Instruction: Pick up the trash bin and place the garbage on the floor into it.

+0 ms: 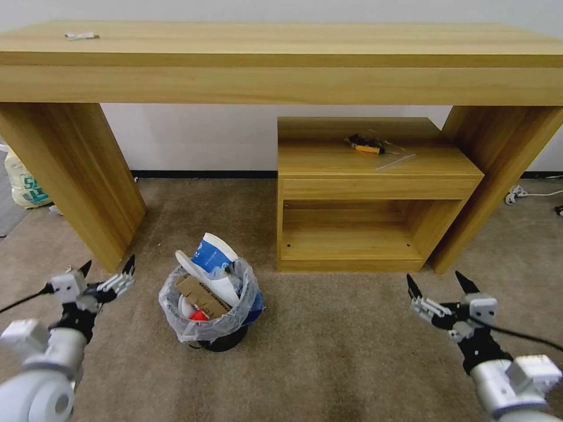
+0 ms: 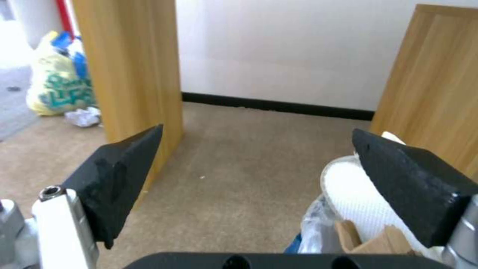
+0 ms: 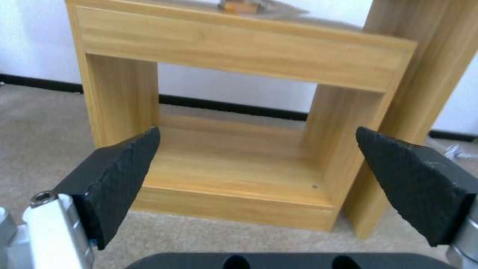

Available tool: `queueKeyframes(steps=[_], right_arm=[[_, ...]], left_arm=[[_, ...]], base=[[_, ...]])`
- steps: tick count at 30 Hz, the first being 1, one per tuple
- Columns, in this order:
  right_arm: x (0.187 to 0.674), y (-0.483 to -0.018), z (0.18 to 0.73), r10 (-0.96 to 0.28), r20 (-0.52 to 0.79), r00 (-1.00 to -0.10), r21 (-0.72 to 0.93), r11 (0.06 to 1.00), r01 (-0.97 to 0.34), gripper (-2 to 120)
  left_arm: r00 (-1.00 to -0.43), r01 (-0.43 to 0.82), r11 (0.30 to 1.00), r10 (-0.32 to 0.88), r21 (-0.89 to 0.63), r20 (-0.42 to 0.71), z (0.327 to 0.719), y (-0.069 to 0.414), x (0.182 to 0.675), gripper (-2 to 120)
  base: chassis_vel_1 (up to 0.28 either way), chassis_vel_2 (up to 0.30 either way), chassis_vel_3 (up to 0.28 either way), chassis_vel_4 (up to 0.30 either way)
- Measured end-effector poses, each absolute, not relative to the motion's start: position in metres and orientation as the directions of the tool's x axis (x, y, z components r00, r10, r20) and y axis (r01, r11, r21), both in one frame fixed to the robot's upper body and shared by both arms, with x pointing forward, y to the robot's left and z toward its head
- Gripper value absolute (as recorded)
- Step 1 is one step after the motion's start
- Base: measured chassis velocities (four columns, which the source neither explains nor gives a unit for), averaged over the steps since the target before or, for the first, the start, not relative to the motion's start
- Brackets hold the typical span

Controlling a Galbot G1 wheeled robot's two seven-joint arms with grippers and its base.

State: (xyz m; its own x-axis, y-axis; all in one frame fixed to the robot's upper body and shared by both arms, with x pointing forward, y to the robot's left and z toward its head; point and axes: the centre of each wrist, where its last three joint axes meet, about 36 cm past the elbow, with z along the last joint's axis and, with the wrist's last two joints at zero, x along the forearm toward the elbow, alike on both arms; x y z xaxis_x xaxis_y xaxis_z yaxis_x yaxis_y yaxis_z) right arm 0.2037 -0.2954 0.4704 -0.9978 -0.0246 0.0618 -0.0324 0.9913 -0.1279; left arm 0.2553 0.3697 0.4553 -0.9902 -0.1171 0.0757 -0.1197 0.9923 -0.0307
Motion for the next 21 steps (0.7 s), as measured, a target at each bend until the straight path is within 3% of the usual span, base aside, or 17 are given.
queueKeyframes(steps=[7,21], right_arm=[[0.159,-0.288,0.478,-0.029,-0.013,-1.000,-0.177,0.984,-0.026,100],[0.153,-0.288,0.480,-0.029,-0.024,-0.999,-0.186,0.982,-0.024,100]], left_arm=[[-0.987,-0.148,0.989,-0.147,-0.014,0.060,0.453,0.344,0.224,100],[-0.988,-0.141,0.990,-0.140,-0.020,0.068,0.452,0.339,0.222,100]], base=[[0.000,0.000,0.000,0.000],[0.000,0.000,0.000,0.000]])
